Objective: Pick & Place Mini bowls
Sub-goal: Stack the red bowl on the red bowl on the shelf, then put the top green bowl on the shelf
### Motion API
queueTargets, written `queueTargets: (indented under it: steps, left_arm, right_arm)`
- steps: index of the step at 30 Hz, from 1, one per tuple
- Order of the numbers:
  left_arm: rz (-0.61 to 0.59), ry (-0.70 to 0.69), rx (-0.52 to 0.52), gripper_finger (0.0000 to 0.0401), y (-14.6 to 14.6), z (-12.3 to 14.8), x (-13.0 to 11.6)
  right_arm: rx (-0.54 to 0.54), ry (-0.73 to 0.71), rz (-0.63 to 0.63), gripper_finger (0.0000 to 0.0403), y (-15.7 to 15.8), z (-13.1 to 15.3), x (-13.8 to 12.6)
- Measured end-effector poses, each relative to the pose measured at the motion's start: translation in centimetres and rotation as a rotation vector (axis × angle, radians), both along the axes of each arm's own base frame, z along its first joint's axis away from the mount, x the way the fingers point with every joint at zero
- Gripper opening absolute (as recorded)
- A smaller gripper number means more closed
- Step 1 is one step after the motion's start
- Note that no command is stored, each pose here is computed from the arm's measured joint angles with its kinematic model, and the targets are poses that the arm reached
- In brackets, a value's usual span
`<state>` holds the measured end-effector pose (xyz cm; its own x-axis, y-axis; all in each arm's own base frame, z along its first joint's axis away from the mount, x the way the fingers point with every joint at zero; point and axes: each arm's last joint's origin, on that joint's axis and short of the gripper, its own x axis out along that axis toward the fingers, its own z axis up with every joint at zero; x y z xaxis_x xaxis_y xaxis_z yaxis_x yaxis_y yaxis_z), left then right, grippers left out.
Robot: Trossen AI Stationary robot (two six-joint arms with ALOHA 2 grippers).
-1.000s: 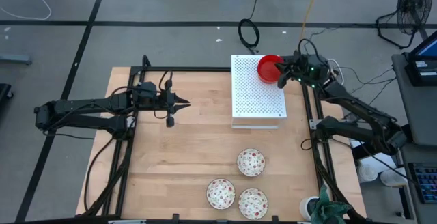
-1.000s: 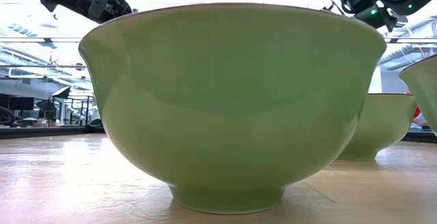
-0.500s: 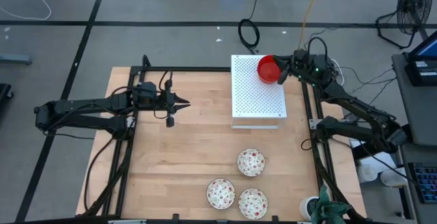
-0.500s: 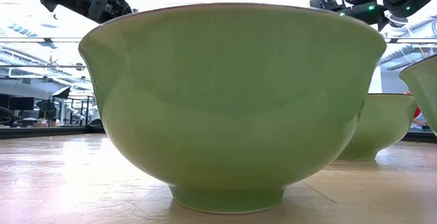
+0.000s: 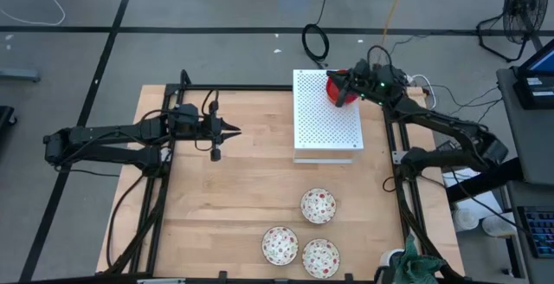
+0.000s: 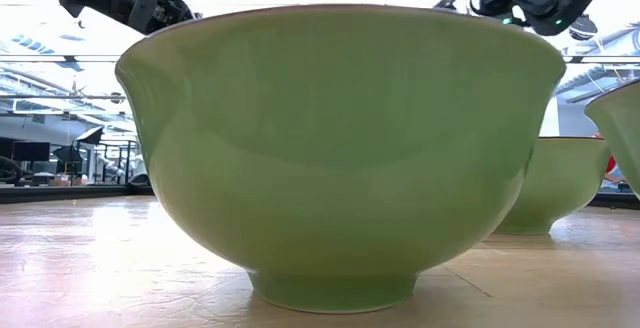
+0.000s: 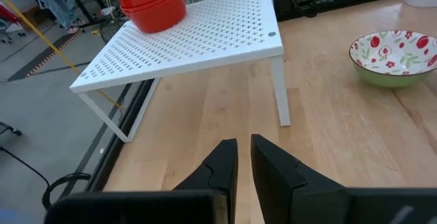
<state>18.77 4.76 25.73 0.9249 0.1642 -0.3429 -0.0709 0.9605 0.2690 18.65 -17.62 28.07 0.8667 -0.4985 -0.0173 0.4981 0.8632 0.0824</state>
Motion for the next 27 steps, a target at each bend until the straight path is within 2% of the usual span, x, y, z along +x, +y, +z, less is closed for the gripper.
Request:
queueTargets:
  steps: [6,11,23,27]
  left_arm:
    - [0.001,0.000,0.001,0.0049,0.0,0.0,0.0]
    - [0.001,0.001,0.000,0.0049,0.0,0.0,0.0]
    - [0.002,0.001,0.000,0.0049,0.0,0.0,0.0]
    - [0.007,-0.001,-0.012,0.0049,0.0,0.0,0.0]
  right_arm:
    - [0.033,0.074,-0.001,0.0000,-1.3,-1.9,1.4]
    - [0.035,0.082,-0.002,0.0000,-1.5,-2.3,1.6]
    - [-0.069,-0.055,0.021,0.0000,0.6,1.6,0.1]
    - [-0.107,-0.100,0.117,0.0000,2.2,3.1,-0.4]
